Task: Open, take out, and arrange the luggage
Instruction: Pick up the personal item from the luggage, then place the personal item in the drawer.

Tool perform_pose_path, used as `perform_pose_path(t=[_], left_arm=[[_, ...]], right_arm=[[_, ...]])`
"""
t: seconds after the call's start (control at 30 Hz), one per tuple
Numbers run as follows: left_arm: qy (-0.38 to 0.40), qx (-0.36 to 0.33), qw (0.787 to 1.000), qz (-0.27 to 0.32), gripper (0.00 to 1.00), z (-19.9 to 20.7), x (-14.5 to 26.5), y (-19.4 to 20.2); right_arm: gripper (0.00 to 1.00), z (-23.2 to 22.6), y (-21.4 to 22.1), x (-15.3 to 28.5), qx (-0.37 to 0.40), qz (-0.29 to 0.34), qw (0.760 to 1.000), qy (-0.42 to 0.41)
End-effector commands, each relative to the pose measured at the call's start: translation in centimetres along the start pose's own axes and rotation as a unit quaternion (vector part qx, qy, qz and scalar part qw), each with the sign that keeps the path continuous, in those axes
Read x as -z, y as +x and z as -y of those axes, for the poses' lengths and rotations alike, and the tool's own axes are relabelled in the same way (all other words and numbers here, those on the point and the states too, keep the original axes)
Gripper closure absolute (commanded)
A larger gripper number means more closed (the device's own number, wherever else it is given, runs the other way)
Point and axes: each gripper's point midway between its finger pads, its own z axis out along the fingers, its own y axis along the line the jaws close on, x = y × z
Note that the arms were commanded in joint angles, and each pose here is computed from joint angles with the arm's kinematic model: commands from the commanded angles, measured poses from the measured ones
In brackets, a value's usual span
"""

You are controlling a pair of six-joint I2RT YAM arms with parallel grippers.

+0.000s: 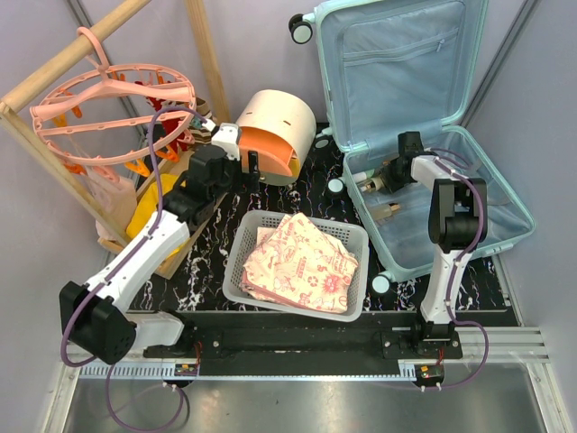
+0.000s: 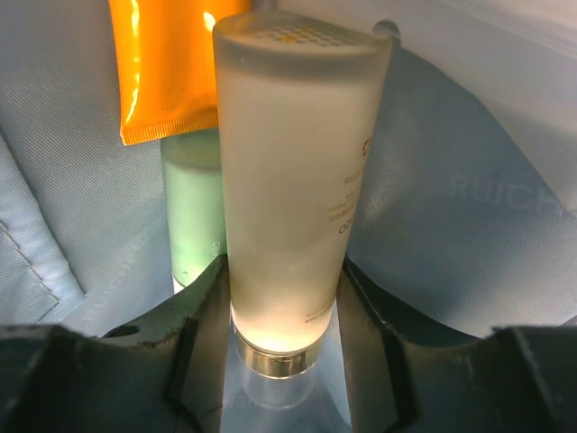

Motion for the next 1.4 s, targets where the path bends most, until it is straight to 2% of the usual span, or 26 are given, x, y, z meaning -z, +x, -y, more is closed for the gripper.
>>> perform_pose_path(t=[0.0, 0.03, 0.13, 0.17, 0.37, 0.5, 0.7, 0.73, 0.8, 0.83, 0.87, 0.93, 0.97, 1.0, 1.17, 1.37], left_arm=[[-0.007, 0.004, 0.999, 0.045, 0.08, 0.0, 1.0, -3.3], [-0.006, 0.005, 0.999, 0.045, 0.08, 0.0, 1.1, -3.3], [0.004, 0.012, 0.999, 0.049, 0.08, 0.4, 1.7, -3.5], [0.012, 0.012, 0.999, 0.051, 0.08, 0.8, 1.9, -3.8], [0.062, 0.008, 0.996, 0.069, 0.12, 3.5, 3.2, -6.0], [0.116, 0.008, 0.99, 0.078, 0.11, 6.5, 3.7, -7.5], [0.212, 0.01, 0.975, 0.068, 0.11, 12.1, 2.9, -8.1], [0.23, 0.01, 0.97, 0.078, 0.11, 13.1, 3.0, -9.1], [0.287, 0.022, 0.956, 0.048, 0.1, 16.1, 2.0, -8.2], [0.33, 0.032, 0.942, 0.049, 0.1, 17.9, 2.4, -9.1], [0.354, 0.063, 0.933, 0.019, 0.09, 19.4, 1.3, -8.2], [0.414, 0.101, 0.905, 0.003, 0.09, 22.1, 1.6, -9.0], [0.429, 0.109, 0.897, -0.008, 0.09, 23.1, 1.6, -8.8], [0.434, 0.117, 0.893, -0.022, 0.08, 24.0, 0.3, -8.5], [0.472, 0.158, 0.864, -0.08, 0.09, 27.7, -0.2, -7.4], [0.48, 0.228, 0.839, -0.114, 0.08, 28.9, -1.4, -6.0]], right_arm=[[0.94, -0.1, -0.3, 0.5, 0.036, 0.027, 0.999, 0.005], [1.0, -0.4, -0.5, 1.1, 0.046, 0.031, 0.998, -0.002], [1.0, -2.5, -1.1, 4.5, 0.07, 0.047, 0.995, -0.048], [1.0, -4.1, -1.9, 6.8, 0.079, 0.068, 0.991, -0.082], [1.0, -5.4, -2.9, 14.7, 0.137, 0.133, 0.969, -0.156], [1.0, -4.7, -2.3, 16.8, 0.166, 0.143, 0.96, -0.173], [1.0, -3.6, 0.0, 17.0, 0.172, 0.108, 0.958, -0.205], [1.0, -3.7, 0.5, 17.2, 0.177, 0.103, 0.956, -0.211], [1.0, -4.1, 0.7, 18.4, 0.187, 0.11, 0.95, -0.225], [1.0, -4.1, 0.7, 18.7, 0.189, 0.109, 0.949, -0.229], [1.0, -4.5, 0.7, 19.5, 0.187, 0.112, 0.946, -0.239], [1.0, -5.0, 1.3, 20.9, 0.188, 0.105, 0.941, -0.262], [1.0, -5.3, 1.5, 21.4, 0.183, 0.102, 0.94, -0.271], [1.0, -5.5, 1.9, 21.9, 0.182, 0.096, 0.938, -0.28], [1.0, -6.3, 3.1, 25.3, 0.171, 0.086, 0.927, -0.323], [1.0, -7.1, 4.2, 27.6, 0.167, 0.077, 0.912, -0.366]])
